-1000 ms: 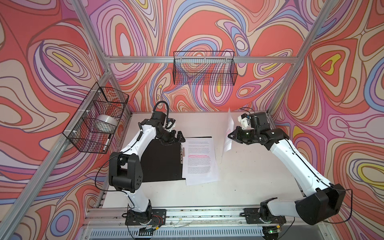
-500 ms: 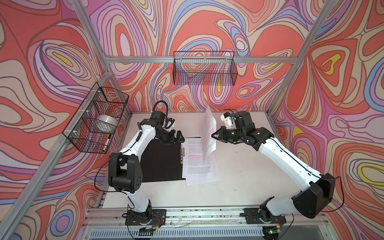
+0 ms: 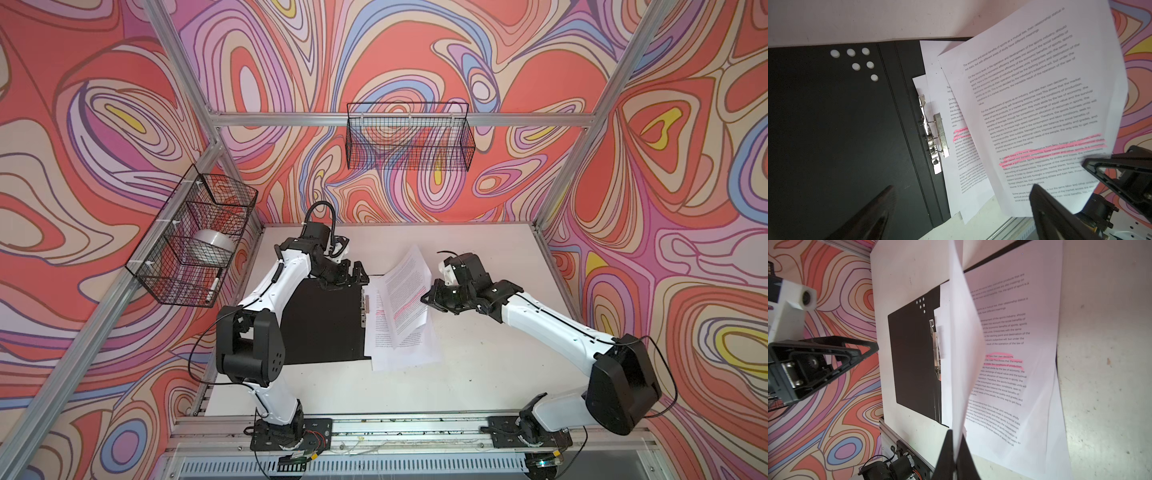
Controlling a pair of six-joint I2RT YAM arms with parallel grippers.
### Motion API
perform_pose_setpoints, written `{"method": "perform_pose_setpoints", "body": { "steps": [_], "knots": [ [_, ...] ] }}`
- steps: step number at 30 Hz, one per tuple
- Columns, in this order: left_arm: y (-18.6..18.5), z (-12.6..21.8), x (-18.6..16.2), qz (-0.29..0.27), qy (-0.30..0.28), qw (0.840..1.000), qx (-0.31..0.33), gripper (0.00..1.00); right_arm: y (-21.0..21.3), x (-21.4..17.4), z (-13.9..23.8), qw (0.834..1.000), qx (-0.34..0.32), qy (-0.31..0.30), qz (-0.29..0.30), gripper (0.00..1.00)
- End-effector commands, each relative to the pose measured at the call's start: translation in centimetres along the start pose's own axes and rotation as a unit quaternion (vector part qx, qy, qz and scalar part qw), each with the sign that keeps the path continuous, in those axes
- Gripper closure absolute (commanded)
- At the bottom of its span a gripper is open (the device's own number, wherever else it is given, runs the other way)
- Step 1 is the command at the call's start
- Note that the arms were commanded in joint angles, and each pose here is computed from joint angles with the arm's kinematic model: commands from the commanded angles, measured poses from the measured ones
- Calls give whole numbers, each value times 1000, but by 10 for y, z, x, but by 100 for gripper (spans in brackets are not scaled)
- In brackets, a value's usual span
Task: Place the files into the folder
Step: 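Carry the lifted papers over the folder and lay them on the clipped stack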
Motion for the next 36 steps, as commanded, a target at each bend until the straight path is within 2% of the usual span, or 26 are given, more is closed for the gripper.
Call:
{"method": "perform_pose_setpoints", "body": {
  "steps": [1,5,13,20,25,30,36],
  "knots": [
    [-6,15,1,-5,-13,1000,-4,0,-17,-10,-7,998,-49,-10,-35,97],
    [-6,13,2,-4,-11,1000,-6,0,-35,-26,-16,996,-69,1,-59,93],
    [-6,10,2,1,-7,1000,-13,0,-54,-42,-30,990,-117,15,-72,67],
    [-5,8,-1,13,-2,1000,-14,0,-56,-52,-39,984,-163,34,-57,57],
    [-6,7,-7,10,-2,1000,-19,0,-55,-59,-37,982,-180,36,-36,63],
    [-4,-7,-27,-3,10,1000,-14,0,-62,-69,-39,984,-166,43,-46,84],
    [-6,-28,-53,4,44,998,-40,0,-73,-76,-47,982,-179,47,-49,89]
  ]
}}
Point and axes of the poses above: each gripper's point midway between its finger pads, its own z axis back along the fingers, its own y axis along the line the jaws close on, x = y × z, the point moved 6 cm from there along z, back along the fingers, and after that the axes turned 4 degrees about -z, right-handed, at the moved point
